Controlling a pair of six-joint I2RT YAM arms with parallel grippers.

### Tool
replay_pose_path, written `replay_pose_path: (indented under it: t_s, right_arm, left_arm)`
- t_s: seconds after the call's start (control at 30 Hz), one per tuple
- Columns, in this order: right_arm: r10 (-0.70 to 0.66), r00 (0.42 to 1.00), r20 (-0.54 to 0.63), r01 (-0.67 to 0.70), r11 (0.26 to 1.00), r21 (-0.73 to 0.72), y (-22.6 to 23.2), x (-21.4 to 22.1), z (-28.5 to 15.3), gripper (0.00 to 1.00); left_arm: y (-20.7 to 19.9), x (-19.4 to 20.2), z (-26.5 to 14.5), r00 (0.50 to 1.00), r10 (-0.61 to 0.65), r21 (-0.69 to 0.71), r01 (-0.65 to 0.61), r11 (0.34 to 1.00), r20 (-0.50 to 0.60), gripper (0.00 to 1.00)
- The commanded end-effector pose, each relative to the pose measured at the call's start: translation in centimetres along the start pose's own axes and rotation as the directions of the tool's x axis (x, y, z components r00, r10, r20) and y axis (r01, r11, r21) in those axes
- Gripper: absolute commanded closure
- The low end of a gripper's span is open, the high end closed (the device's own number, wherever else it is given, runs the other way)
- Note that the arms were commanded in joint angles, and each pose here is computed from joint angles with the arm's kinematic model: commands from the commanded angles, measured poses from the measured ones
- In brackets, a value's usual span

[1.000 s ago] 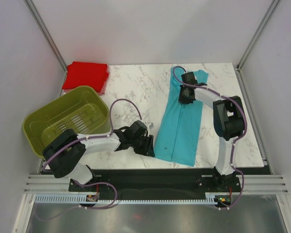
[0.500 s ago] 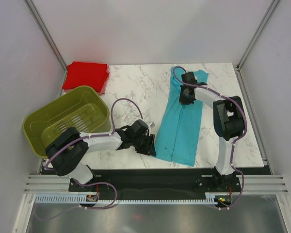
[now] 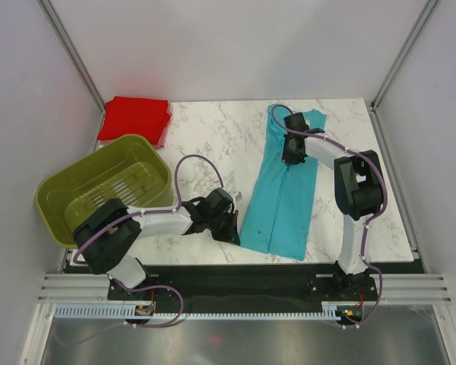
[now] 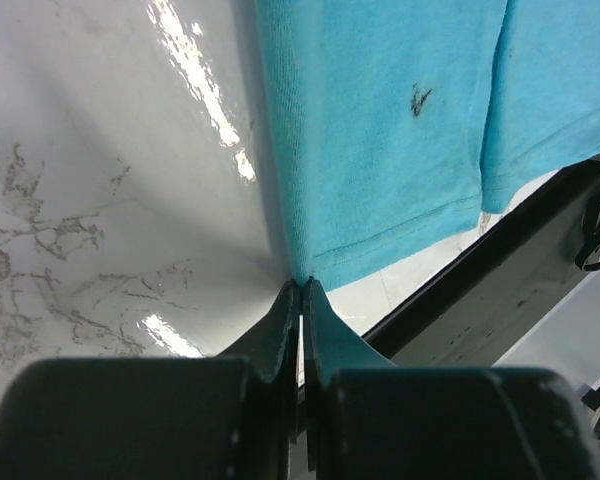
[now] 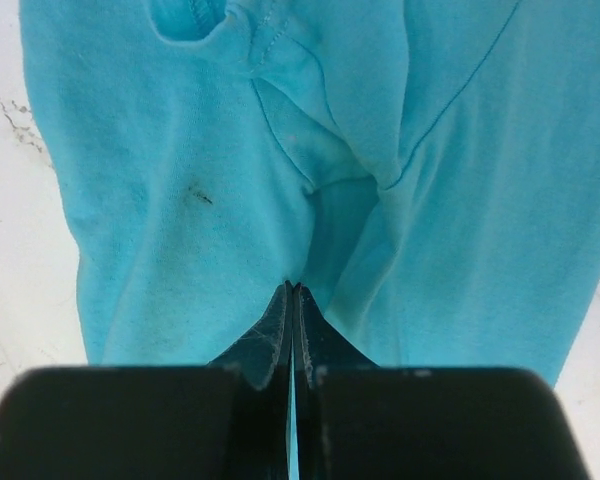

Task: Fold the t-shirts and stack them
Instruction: Fold the tshirt

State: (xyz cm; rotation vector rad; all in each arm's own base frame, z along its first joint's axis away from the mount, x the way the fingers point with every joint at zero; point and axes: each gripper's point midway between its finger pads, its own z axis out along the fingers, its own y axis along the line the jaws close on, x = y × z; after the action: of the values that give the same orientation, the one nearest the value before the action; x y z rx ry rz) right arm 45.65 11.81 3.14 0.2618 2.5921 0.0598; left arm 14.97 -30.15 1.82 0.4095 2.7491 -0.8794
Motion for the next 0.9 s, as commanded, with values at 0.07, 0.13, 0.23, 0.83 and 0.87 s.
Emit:
replay_pose_path:
  t_s: [0.07, 0.13, 0.23, 0.83, 0.87]
  right_arm:
    - [0.009, 0.998, 0.054, -0.011, 0.999, 0.041, -0.6, -1.8, -1.0, 1.0]
    - [0.004, 0.998, 0.056, -0.007, 0.999, 0.049, -0.8, -1.9, -0.9, 1.0]
    - [-0.003, 0.999, 0.049, 0.0, 0.998, 0.06, -1.0, -1.6, -0.5, 1.0]
    - [-0.008, 0.999, 0.034, 0.01, 0.999, -0.034, 0.5, -1.6, -3.5, 0.76]
    - [-0.003, 1.0, 0.025, 0.004, 0.999, -0.043, 0.7, -1.4, -4.2, 0.74]
  left_arm:
    - [-1.3, -0.5, -0.8, 1.0, -0.021, 0.047, 0.02, 0.999, 0.023, 0.98]
    - [-1.4, -0.2, -0.9, 0.999, -0.035, 0.054, 0.035, 0.998, 0.013, 0.98]
    - [-1.6, 0.1, -0.9, 0.999, -0.044, 0.06, 0.044, 0.997, 0.003, 0.98]
    - [-1.4, 1.1, -1.1, 0.997, -0.081, 0.052, 0.081, 0.995, -0.006, 0.71]
    - [-1.5, 1.0, -1.2, 0.997, -0.08, 0.054, 0.08, 0.995, 0.001, 0.69]
